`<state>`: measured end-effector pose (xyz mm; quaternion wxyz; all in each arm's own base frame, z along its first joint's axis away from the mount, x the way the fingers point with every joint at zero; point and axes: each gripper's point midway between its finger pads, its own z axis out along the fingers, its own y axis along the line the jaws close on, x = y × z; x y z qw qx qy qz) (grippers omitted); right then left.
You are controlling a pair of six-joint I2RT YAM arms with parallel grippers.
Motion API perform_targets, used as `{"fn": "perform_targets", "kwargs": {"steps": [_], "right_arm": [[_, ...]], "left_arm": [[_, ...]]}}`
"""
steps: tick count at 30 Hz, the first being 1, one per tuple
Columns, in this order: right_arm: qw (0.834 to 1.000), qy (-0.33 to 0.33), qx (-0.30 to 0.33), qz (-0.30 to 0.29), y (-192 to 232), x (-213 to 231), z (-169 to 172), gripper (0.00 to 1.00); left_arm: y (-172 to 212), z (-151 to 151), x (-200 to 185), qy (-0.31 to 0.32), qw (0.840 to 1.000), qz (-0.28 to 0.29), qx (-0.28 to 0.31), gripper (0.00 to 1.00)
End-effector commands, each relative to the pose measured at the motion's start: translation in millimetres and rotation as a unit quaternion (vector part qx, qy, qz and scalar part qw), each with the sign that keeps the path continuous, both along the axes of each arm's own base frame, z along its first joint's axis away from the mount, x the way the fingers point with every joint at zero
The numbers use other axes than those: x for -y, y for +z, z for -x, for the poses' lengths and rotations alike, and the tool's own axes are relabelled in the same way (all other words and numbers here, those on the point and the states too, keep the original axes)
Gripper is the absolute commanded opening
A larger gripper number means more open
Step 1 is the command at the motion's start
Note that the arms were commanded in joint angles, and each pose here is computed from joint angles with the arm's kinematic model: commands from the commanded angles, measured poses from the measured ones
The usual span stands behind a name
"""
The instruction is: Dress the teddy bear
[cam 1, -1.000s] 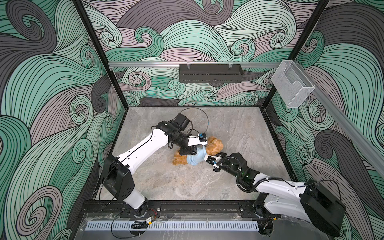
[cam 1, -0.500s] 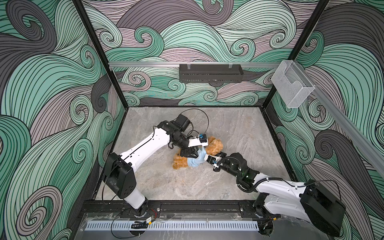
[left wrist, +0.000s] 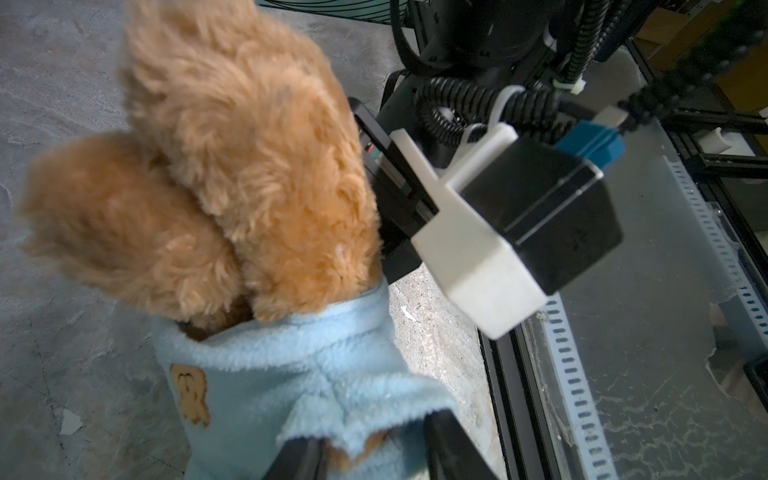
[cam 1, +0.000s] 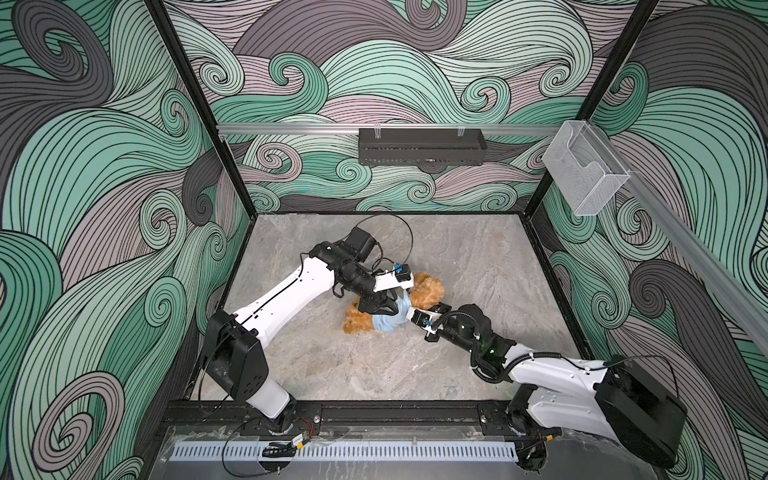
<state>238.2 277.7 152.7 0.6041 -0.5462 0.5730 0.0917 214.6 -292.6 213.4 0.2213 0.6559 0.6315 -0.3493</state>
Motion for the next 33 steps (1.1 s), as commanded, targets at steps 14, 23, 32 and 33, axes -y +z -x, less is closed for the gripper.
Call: {"fn": "perform_targets", "kwargs": {"steps": [14,23,32,33], "right_arm": [[0.974,0.004,-0.039,-0.221,95,-24,-11,0.14],[0.953,0.01,-0.043,-0.299,127,-30,-16,0.13],[0.963,-0.076,-0.04,-0.254,78,5,-28,0.08],[0.964,-0.084,-0.042,-0.25,73,8,-29,0.07]], "left_arm": [[-43,-23,12,0.061,0.997,-0.034,0.02,0.41],[-68,-33,21,0.093,0.994,-0.052,0.01,0.23],[2,-47,14,0.178,0.982,0.066,0.021,0.0],[7,-50,13,0.187,0.979,0.081,0.017,0.0]]}}
